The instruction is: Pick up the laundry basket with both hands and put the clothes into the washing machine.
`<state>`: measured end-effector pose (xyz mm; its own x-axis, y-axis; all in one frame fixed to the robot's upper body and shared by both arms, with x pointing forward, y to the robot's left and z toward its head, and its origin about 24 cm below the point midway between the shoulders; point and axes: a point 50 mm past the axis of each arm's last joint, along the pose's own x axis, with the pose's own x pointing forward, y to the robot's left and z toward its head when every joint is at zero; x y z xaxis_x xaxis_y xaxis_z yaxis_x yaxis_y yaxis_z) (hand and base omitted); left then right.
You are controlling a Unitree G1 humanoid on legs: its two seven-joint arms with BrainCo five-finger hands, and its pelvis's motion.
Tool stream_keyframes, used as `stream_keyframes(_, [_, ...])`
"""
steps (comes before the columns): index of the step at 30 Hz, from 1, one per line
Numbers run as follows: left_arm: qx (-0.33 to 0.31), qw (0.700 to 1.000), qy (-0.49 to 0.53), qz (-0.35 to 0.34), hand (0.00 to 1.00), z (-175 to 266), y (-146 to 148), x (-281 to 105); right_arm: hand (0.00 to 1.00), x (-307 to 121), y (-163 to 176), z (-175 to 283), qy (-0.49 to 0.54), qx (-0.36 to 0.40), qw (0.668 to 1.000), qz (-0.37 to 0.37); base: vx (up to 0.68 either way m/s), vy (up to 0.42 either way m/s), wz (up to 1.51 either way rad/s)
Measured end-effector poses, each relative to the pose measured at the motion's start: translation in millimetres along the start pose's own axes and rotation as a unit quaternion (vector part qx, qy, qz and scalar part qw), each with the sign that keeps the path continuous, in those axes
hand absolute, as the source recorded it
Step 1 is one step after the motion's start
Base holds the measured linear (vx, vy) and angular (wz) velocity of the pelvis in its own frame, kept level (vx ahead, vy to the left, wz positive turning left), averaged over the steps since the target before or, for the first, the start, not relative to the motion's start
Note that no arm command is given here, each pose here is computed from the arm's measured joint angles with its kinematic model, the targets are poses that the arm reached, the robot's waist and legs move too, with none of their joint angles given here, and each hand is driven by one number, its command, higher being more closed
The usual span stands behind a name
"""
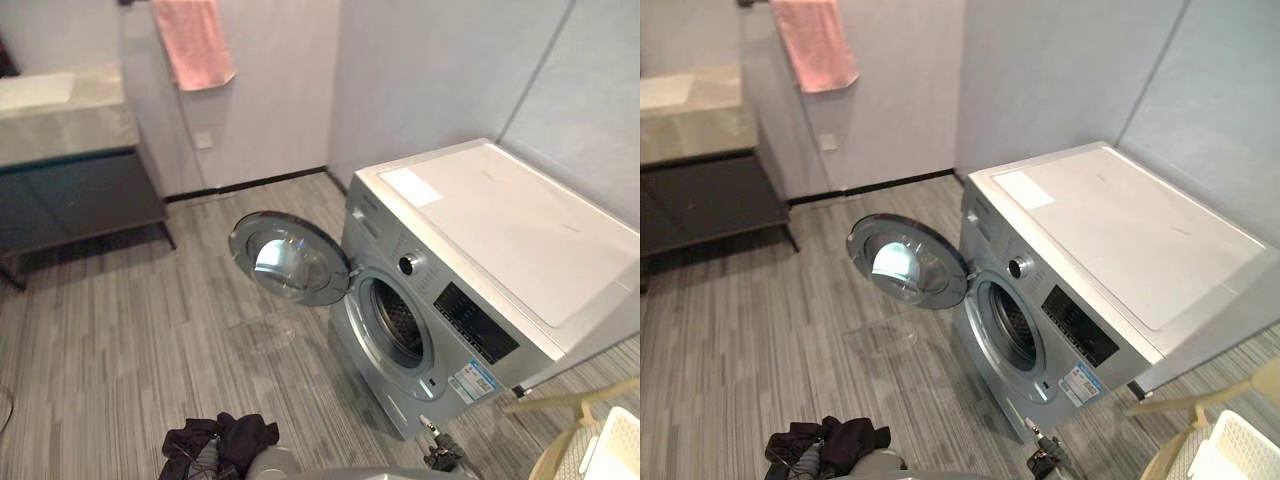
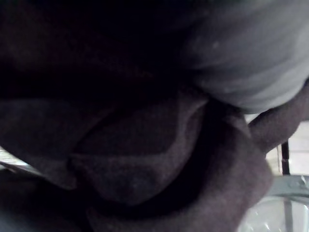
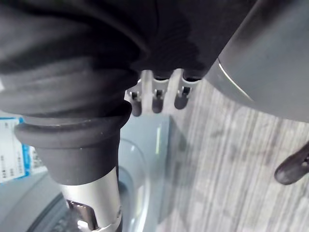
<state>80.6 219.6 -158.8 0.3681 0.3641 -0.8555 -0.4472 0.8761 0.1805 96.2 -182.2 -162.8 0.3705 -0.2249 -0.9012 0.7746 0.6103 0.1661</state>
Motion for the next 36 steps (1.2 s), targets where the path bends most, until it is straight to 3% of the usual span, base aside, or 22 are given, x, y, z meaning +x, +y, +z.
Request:
stream_keyframes(4, [0.011,1.0,-0.003,-0.022,1.0,1.4,-11.7,-0.8,0.0,0.4,4.4,3.7,-0.009,-0.017,1.0,0.013,0.02,0.085,-1.14])
stream_keyframes(15, [0.048,0.99,-0.066,-0.115,1.0,32.3,-71.7,-10.0,0.0,-1.5,-26.3,-0.3,0.001,0.0,0.999,-0.037,0.12,-0.02,-0.29])
stream_keyframes(19, [0.045,0.993,-0.064,-0.091,1.0,21.0,-52.3,-10.8,0.0,-0.8,-30.7,6.3,-0.004,-0.025,0.999,-0.04,0.11,0.135,-0.93])
stream_keyframes(23, [0.024,0.997,-0.048,-0.06,1.0,10.1,-33.2,-9.0,0.0,2.2,-12.3,12.2,-0.011,-0.054,0.998,-0.014,0.2,0.224,-0.99])
stream_keyframes(27, [-0.007,0.999,-0.011,-0.05,1.0,-7.9,-31.5,-10.6,0.0,2.8,-15.5,16.4,-0.016,-0.057,0.998,-0.02,0.25,0.47,-0.7])
stream_keyframes(31, [0.002,0.999,-0.012,-0.03,1.0,-3.8,-16.6,-5.3,0.0,0.3,-7.5,-1.3,0.006,-0.054,0.998,-0.009,0.19,0.35,-0.29])
stream_keyframes(36, [0.034,0.998,-0.024,-0.047,1.0,3.5,-25.4,-4.5,0.0,0.2,-4.0,0.3,0.002,-0.078,0.997,0.003,0.04,0.273,-0.54])
